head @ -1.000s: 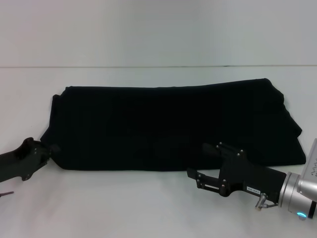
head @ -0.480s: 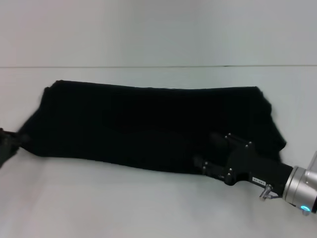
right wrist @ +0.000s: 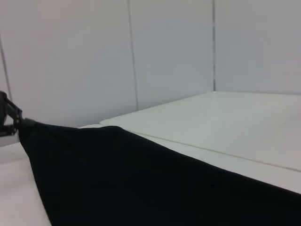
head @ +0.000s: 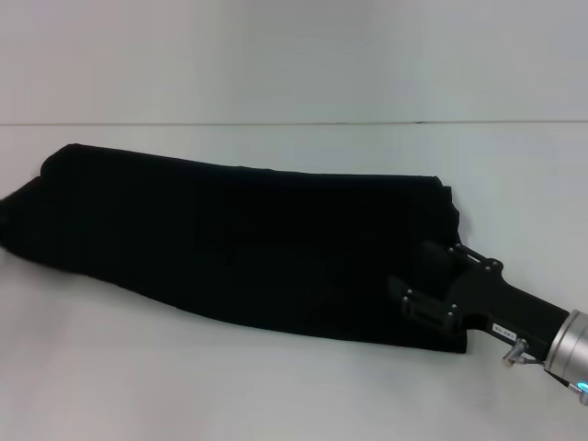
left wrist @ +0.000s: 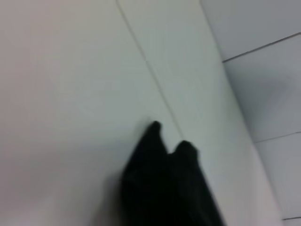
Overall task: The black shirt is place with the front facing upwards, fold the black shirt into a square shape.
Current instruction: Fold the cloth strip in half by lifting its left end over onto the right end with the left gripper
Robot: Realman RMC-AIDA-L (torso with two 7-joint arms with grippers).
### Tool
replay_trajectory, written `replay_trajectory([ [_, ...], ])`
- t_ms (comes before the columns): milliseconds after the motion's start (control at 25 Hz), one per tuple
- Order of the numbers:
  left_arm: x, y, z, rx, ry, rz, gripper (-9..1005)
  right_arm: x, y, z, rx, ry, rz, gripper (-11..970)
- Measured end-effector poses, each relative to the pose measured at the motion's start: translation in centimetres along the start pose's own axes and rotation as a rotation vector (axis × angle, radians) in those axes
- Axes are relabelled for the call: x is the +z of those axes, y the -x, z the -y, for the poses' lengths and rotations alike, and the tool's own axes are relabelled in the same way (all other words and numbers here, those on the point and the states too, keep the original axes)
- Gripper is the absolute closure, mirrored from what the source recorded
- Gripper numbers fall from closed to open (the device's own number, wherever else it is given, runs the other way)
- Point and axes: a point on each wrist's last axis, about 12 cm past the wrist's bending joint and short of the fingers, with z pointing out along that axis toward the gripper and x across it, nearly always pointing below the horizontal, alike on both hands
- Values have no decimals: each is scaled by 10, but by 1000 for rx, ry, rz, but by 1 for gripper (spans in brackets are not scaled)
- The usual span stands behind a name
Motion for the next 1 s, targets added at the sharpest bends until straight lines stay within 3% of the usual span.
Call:
replay_trajectory([
  [160,12,1,31,-8,-174,-17,964,-7,-4,2,23,-38,3,133],
  [240,28,-3,54,13,-271,-50,964,-11,-7,2,34,-56,5,133],
  [280,45,-10,74,35,-332,-99,964,-14,-8,3,40,-67,6,133],
  [320,45,-10,74,35,-332,-99,964,-17,-10,3,46,-79,8,133],
  [440,82,-35,115,104,-419,-227,964,-28,-15,5,70,-122,15,132],
  [520,110,-66,144,171,-465,-337,964,-34,-19,5,85,-145,21,132],
  [600,128,-93,161,213,-486,-413,964,-40,-21,4,96,-162,25,133],
  [680,145,-128,171,258,-491,-488,963,-46,-24,5,106,-184,27,133],
  [800,160,-165,172,294,-473,-553,963,-52,-27,6,114,-207,31,132],
  [1000,170,-224,140,300,-392,-622,963,-56,-29,7,123,-230,28,132],
])
